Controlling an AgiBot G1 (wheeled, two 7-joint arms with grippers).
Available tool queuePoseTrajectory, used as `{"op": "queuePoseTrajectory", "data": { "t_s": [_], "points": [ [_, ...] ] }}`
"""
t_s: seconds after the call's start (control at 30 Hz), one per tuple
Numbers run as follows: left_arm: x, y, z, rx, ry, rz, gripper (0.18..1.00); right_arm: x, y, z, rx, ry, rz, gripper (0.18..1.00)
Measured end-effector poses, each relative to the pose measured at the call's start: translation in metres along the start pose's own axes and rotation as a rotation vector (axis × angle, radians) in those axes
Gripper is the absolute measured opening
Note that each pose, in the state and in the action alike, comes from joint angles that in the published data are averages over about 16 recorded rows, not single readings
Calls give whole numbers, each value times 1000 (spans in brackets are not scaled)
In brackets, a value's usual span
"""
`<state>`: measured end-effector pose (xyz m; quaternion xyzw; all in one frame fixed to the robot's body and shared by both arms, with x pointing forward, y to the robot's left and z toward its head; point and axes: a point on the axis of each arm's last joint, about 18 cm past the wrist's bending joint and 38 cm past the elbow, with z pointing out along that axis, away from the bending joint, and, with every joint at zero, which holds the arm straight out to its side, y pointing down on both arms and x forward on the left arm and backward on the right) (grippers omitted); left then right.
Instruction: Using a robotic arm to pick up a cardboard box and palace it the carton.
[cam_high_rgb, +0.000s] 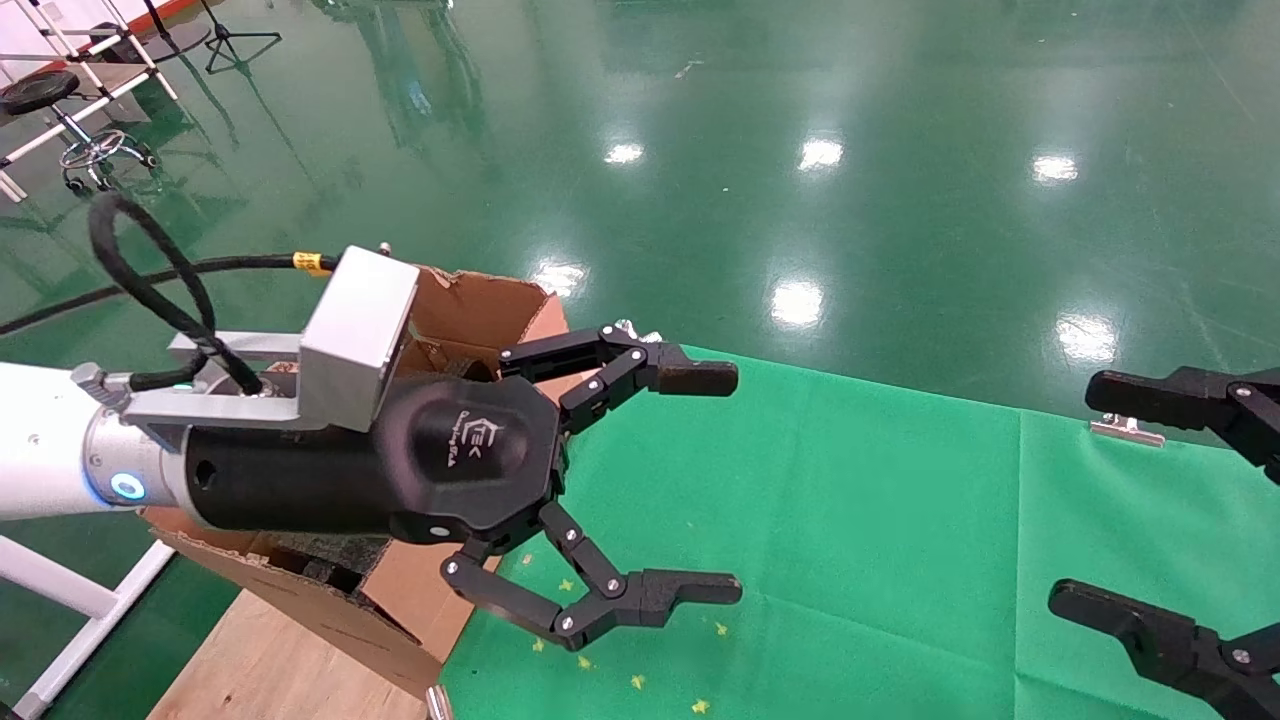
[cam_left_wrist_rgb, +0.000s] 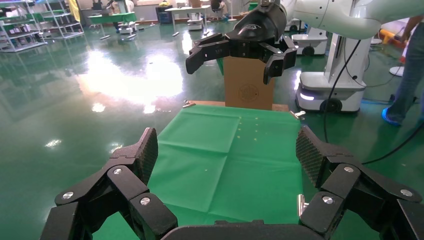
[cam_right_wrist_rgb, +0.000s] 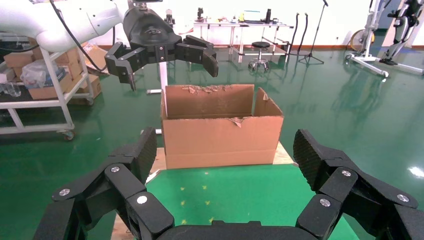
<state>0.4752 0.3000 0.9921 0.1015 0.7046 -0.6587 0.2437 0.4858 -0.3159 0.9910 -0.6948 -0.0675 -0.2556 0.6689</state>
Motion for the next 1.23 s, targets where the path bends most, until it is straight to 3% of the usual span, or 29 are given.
{"op": "queuePoseTrajectory", "data": {
  "t_s": [1.23],
  "points": [
    [-1, 0, 0, -2, -2, -1, 1000, 0, 0, 0, 0, 0, 0, 1001]
  ]
}}
